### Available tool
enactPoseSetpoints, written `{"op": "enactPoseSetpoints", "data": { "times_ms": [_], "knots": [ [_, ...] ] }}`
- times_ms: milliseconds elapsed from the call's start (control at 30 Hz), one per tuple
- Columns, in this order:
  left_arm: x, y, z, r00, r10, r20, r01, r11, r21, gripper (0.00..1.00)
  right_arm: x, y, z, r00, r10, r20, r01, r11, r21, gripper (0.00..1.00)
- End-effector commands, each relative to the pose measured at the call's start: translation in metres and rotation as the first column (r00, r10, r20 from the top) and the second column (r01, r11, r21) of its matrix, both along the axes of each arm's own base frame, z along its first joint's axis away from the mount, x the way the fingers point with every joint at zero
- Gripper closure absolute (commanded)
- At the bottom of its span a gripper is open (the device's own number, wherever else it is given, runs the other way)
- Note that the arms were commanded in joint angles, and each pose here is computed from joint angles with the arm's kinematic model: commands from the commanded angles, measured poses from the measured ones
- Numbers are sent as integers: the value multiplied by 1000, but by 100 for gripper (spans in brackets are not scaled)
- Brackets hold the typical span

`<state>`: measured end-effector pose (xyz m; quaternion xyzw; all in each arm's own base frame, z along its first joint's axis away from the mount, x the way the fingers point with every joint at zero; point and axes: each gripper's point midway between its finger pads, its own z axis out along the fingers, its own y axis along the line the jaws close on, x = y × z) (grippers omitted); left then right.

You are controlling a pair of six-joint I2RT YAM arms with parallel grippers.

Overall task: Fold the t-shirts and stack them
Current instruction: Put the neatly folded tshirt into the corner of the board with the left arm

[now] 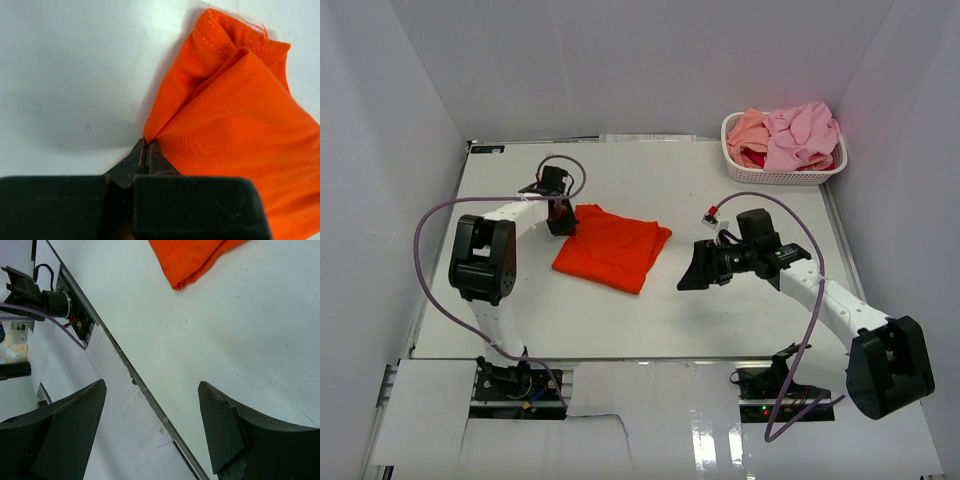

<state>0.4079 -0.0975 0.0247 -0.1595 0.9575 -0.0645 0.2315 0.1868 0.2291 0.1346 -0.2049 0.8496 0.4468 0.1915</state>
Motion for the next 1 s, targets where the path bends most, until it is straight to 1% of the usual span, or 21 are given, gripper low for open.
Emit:
{"op": "enactPoseSetpoints", "data": {
  "times_ms": [0, 33, 67, 133, 167, 233, 267, 300, 367, 433, 467, 500, 533, 567, 600, 633, 667, 700, 733, 933, 967],
  "knots": [
    [19, 29, 2, 1000, 10, -1, -10, 995, 104, 100, -1, 2, 13, 999, 22, 41, -24, 999, 38, 20],
    [24, 38, -4, 1000, 28, -13, -26, 993, 111, 100, -2, 2, 14, 999, 24, 39, -25, 999, 40, 19],
    [38, 40, 5, 999, 30, 13, -32, 994, 107, 100, -2, 3, 14, 999, 26, 44, -28, 999, 42, 20],
    [51, 48, 7, 999, 26, 27, -28, 994, 102, 100, -3, 3, 14, 999, 27, 42, -28, 999, 45, 20],
    [56, 51, -1, 1000, 19, 15, -21, 994, 106, 100, -3, 3, 15, 999, 30, 44, -32, 998, 48, 20],
    [76, 61, 7, 999, 14, 44, -19, 992, 124, 100, -4, 3, 15, 999, 31, 43, -34, 998, 51, 20],
    [78, 66, -4, 1000, 12, 18, -15, 991, 133, 100, -4, 4, 16, 998, 32, 46, -34, 998, 56, 20],
    [94, 69, 8, 998, 15, 57, -22, 990, 136, 100, -5, 4, 15, 998, 34, 45, -37, 998, 58, 20],
    [105, 81, -1, 999, 23, 48, -29, 991, 134, 100, -7, 4, 13, 999, 35, 41, -38, 997, 61, 20],
    [126, 92, 7, 995, 37, 91, -48, 991, 121, 100, -9, 4, 11, 999, 38, 36, -41, 997, 62, 20],
    [133, 93, 6, 995, 36, 98, -47, 993, 112, 100, -10, 4, 11, 999, 39, 35, -41, 997, 63, 20],
    [137, 95, -11, 997, 36, 75, -44, 993, 109, 100, -11, 4, 9, 999, 40, 30, -42, 997, 62, 20],
    [151, 95, -4, 994, 37, 106, -49, 993, 109, 100, -12, 3, 8, 999, 40, 29, -42, 997, 61, 20],
    [156, 95, -7, 993, 35, 110, -47, 993, 108, 100, -12, 3, 7, 999, 42, 29, -44, 997, 61, 20],
    [159, 115, -24, 994, 68, 88, -78, 991, 108, 100, -13, 3, 6, 999, 40, 27, -41, 997, 58, 20],
    [172, 120, -18, 990, 76, 120, -89, 990, 111, 100, -14, 2, 4, 999, 41, 25, -42, 998, 53, 20],
    [176, 123, -21, 989, 83, 125, -97, 989, 114, 100, -14, 2, 3, 999, 39, 24, -41, 998, 50, 20],
    [178, 128, -35, 990, 91, 110, -104, 987, 119, 100, -15, 1, 2, 999, 39, 20, -40, 998, 46, 20],
    [188, 133, -31, 986, 98, 137, -116, 985, 126, 100, -15, 1, 2, 999, 38, 21, -39, 998, 45, 20],
    [210, 166, -42, 970, 150, 191, -176, 976, 125, 100, -16, 0, -5, 999, 34, 7, -34, 999, 39, 20],
    [218, 172, -35, 963, 156, 219, -186, 975, 124, 100, -17, 0, -7, 1000, 32, 2, -32, 999, 34, 20]
  ]
}}
